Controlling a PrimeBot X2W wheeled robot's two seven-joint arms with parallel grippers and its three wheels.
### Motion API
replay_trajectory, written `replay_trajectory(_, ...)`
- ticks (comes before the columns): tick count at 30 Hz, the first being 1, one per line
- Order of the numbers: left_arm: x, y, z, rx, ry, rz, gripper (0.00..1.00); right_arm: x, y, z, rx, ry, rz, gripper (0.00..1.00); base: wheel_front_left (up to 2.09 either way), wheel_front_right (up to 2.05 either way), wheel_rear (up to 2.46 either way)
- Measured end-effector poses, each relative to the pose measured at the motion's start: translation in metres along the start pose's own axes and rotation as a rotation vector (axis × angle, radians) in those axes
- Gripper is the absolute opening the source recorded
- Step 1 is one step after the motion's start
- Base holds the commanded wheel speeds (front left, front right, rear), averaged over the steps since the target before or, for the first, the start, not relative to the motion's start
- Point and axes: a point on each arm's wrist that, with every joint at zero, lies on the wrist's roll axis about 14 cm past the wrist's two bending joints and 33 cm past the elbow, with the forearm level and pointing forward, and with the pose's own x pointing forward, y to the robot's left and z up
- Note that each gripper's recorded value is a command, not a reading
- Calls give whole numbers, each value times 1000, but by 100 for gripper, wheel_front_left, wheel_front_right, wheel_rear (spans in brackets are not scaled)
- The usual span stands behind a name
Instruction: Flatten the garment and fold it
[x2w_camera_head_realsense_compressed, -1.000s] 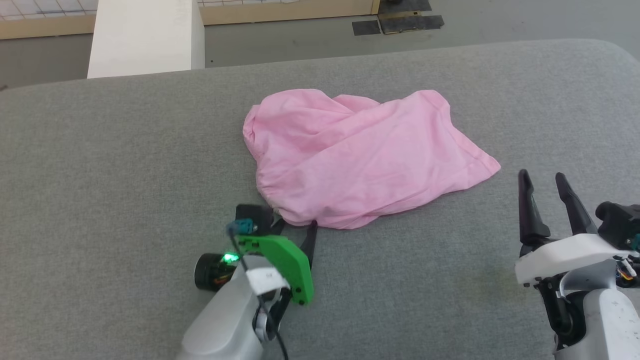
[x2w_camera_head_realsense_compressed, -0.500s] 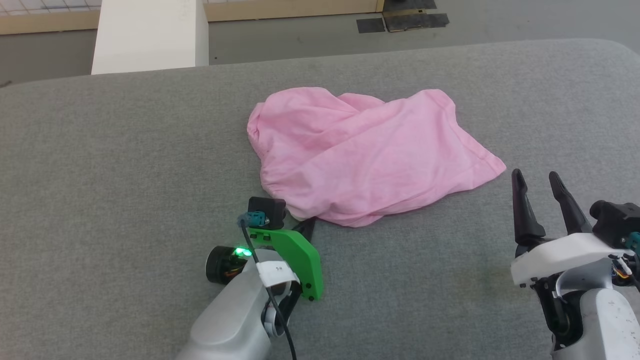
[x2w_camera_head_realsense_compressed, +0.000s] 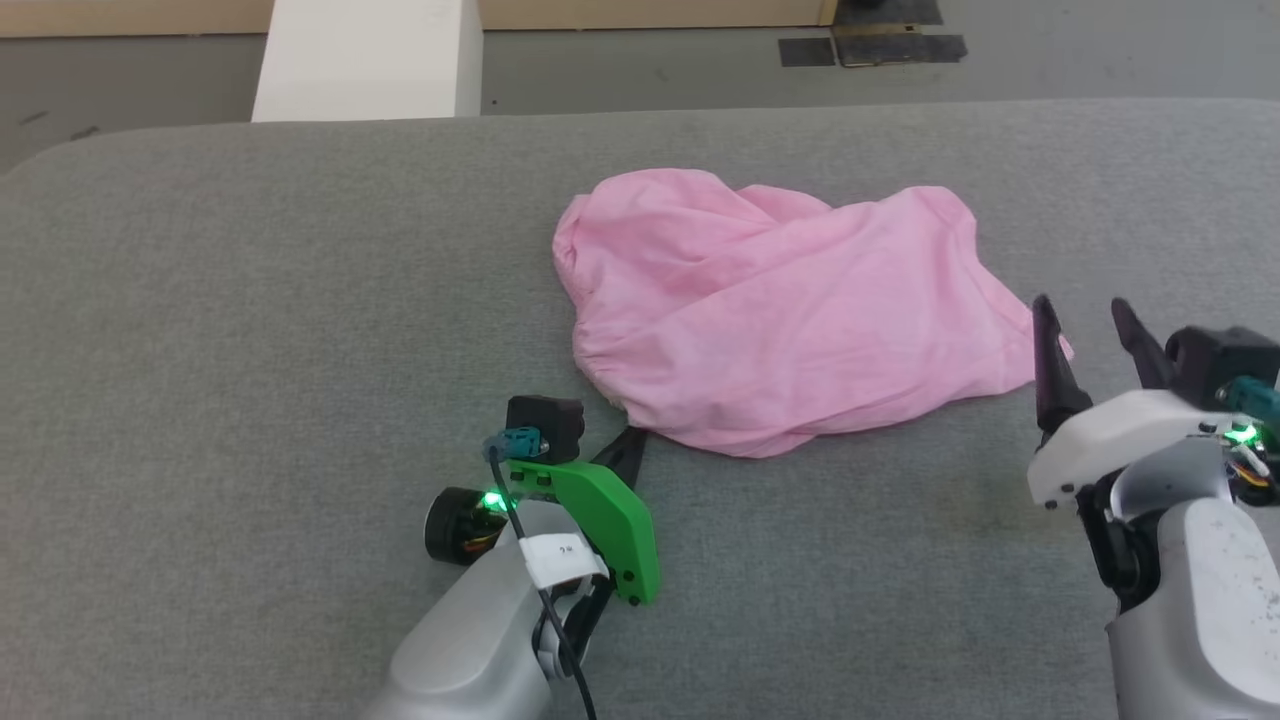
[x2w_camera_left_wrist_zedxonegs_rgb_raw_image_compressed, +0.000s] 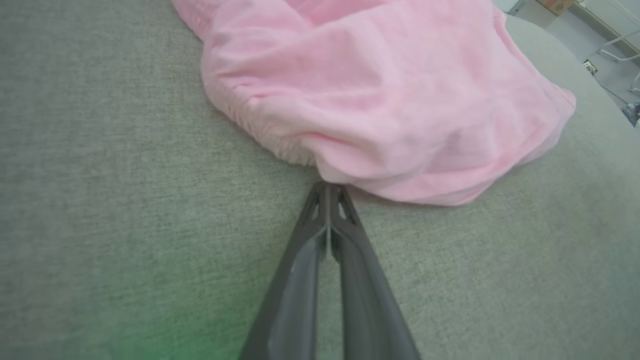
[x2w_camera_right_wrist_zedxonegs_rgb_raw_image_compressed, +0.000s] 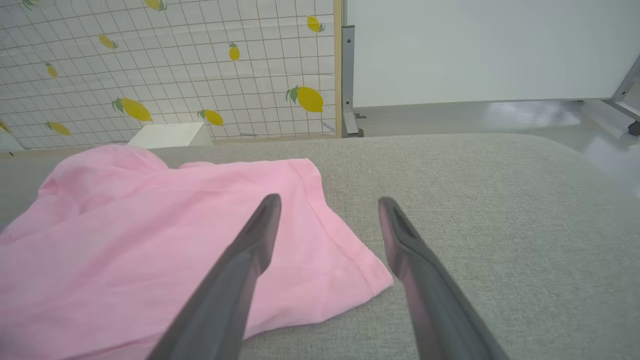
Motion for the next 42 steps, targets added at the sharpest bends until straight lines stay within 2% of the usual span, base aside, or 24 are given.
replay_trajectory(1, -1, 1, -2, -4, 8, 1, 99, 2, 2, 1, 2, -6, 4, 100, 0, 0, 0)
replay_trajectory(19, 14, -13, -2, -45, 20, -53, 100, -23, -26, 5, 49, -46, -64, 100, 0, 0, 0)
replay_trajectory(20, 15, -14, -2, -46, 21, -57, 84, -24, -28, 4, 48, -45, -68, 100, 0, 0, 0)
replay_trajectory(22, 18, -14, 0, -44, 16, -61, 0, -25, -30, 3, 49, -41, -73, 100, 0, 0, 0)
replay_trajectory(35, 14, -3, 11, -34, -49, -38, 0, -18, -19, -10, 44, -9, -49, 100, 0, 0, 0)
replay_trajectory(42, 6, -2, 25, -7, -100, -42, 0, -8, -13, -41, 10, 137, -39, 100, 0, 0, 0)
